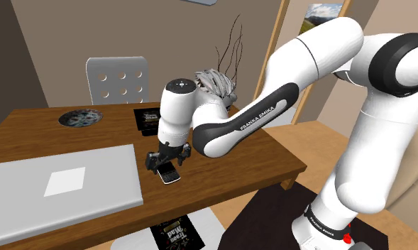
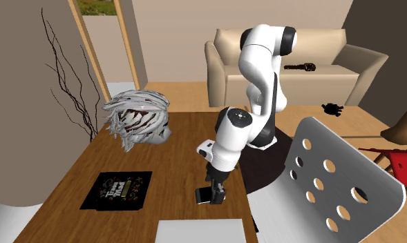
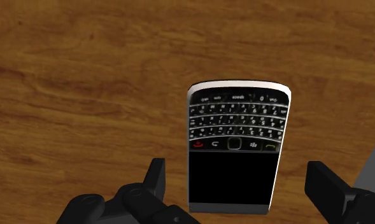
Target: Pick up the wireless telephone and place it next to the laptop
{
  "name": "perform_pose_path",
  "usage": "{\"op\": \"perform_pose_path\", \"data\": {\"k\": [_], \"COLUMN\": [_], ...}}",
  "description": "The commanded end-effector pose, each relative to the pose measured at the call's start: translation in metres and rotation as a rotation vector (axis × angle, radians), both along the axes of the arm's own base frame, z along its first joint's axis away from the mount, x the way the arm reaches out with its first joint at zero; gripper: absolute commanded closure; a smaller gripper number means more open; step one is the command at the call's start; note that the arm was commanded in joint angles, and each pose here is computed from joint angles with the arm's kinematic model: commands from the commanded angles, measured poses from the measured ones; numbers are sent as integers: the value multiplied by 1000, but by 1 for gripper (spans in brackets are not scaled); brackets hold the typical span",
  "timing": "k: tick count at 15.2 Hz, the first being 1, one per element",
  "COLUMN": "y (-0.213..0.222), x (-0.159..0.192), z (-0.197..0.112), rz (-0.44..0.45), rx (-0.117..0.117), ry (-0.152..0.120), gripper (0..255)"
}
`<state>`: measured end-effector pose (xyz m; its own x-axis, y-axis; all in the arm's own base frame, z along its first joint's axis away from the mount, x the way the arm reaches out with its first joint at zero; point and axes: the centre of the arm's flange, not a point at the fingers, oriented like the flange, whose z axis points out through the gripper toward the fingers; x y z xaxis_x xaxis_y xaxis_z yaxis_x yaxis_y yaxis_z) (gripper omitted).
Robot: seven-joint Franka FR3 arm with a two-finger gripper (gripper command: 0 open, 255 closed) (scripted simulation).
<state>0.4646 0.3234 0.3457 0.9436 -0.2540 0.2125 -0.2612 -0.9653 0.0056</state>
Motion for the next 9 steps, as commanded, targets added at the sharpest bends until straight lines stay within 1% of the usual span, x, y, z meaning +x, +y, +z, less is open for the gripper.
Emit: {"op": "perform_pose_path", "data": {"k": [1,3,9], "y": [1,3,3], "x": [-3,-8,-8], "z": [20,43,43], "rz": [0,0,0], "rx": [1,1,1], "ry": [0,0,0], "gripper": [0,0,0]}}
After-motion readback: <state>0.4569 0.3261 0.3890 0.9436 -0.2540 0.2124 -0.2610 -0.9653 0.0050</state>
